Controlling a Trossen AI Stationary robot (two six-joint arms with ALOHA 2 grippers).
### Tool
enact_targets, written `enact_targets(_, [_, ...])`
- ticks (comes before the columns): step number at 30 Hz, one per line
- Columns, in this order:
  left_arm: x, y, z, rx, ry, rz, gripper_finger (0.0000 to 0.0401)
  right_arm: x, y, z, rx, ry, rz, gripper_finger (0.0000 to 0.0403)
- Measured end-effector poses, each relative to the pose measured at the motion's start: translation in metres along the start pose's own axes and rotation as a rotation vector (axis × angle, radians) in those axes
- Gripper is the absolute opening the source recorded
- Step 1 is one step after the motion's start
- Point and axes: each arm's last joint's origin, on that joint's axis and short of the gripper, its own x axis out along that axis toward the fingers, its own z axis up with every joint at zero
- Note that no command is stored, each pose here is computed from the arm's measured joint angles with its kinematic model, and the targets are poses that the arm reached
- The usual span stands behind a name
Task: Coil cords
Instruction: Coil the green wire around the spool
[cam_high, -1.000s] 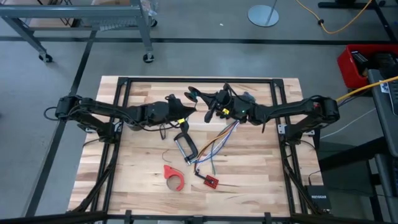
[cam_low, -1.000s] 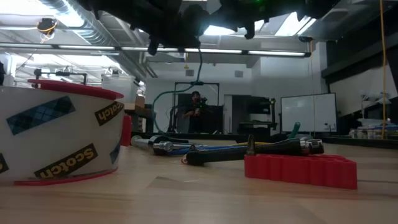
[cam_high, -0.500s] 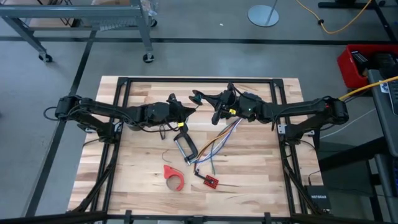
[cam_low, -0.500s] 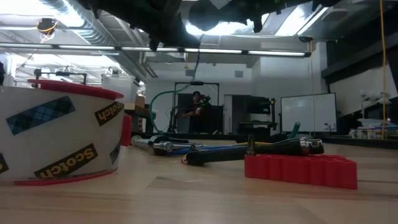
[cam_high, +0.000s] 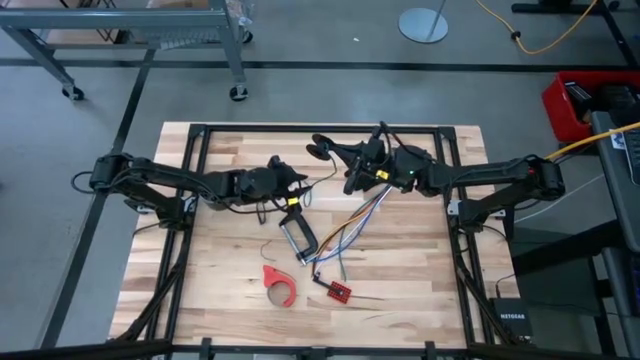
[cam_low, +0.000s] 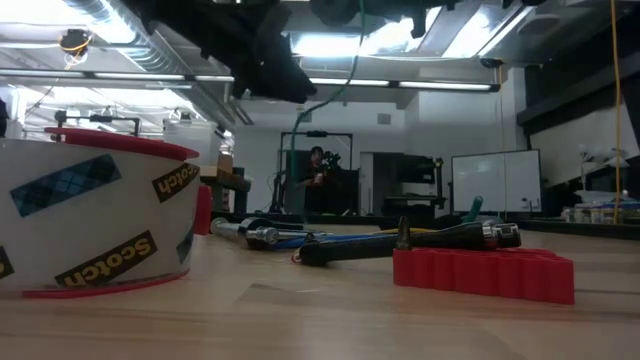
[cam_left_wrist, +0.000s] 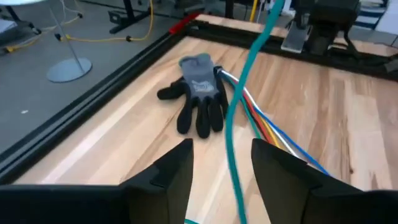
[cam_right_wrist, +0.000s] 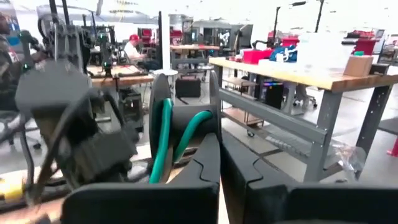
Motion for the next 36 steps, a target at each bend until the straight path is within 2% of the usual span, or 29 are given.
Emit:
enact_targets(4, [0.009,-0.004,-0.001,0.006,-0.035,-0.005,0.0153,0.000,0.001,0.000,-0.001,0.001,0.034,0.0000])
enact_targets(12, [0.023,-0.008,-0.012,0.053,-0.012,-0.001,0.0152,0.000,0.001,0.000,-0.002,0.004,0.049,0.0000])
enact_targets(23, [0.021,-0.007,-0.008,0.090,-0.037,0.009,0.0095,0.000,0.002,-0.004,-0.013,0.038,0.050,0.0000])
enact_targets(36, [0.021,-0.007,-0.009,0.092,-0.033,0.008,0.0059,0.000,0.002,-0.006,-0.020,0.058,0.050,0.0000])
